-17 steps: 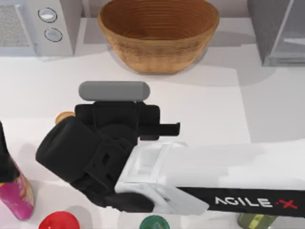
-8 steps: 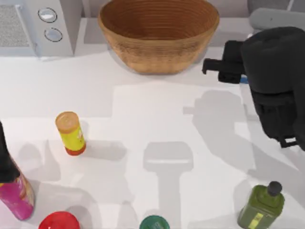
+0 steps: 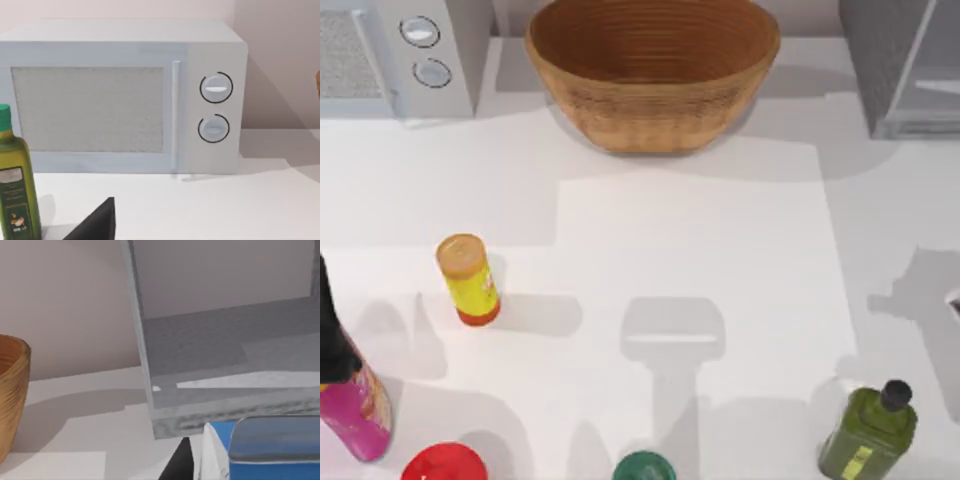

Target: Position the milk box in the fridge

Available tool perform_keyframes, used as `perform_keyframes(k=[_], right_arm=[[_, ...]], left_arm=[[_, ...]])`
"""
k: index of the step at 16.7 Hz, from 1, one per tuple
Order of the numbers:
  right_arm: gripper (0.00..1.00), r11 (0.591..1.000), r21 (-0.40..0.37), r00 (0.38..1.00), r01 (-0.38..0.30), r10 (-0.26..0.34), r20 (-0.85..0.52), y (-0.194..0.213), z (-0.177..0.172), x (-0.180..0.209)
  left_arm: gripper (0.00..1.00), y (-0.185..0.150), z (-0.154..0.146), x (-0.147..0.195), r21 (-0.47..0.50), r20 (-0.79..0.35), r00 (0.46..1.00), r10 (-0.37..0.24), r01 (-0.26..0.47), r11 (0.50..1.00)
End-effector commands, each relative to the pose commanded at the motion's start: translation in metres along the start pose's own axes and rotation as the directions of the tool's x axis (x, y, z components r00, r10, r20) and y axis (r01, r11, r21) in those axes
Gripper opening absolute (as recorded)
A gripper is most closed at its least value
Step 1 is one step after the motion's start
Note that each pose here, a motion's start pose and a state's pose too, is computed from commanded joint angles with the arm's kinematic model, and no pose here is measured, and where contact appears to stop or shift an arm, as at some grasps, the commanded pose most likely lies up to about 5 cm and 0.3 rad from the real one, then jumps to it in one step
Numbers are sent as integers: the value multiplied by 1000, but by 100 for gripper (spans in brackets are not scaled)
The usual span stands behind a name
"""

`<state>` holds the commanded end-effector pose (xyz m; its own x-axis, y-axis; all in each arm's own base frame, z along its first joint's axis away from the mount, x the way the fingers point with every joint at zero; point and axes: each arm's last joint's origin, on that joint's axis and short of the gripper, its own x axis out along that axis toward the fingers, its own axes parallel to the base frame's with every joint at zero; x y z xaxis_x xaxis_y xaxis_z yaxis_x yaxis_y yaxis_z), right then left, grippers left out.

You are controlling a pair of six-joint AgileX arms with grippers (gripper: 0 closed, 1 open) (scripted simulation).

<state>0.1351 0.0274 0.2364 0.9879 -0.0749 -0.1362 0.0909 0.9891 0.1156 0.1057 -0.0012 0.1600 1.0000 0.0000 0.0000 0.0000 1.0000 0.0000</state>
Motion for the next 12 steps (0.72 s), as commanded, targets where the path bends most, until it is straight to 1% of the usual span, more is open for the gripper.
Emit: perform_keyframes(k=[3,7,9,12], right_arm=[[0,999,-44,996,-31,35,80,-24,-34,-15],[0,992,-112,989,-66,79,122,-38,-68,-17],[0,989,-126,988,-75,91,126,-40,-75,-17],[0,989,-127,988,-75,91,126,-40,-75,-17]], left_arm=[[100,0,0,0,0,0,1000,0,0,1000],[100,0,0,0,0,0,1000,0,0,1000],[100,0,0,0,0,0,1000,0,0,1000],[100,0,0,0,0,0,1000,0,0,1000]])
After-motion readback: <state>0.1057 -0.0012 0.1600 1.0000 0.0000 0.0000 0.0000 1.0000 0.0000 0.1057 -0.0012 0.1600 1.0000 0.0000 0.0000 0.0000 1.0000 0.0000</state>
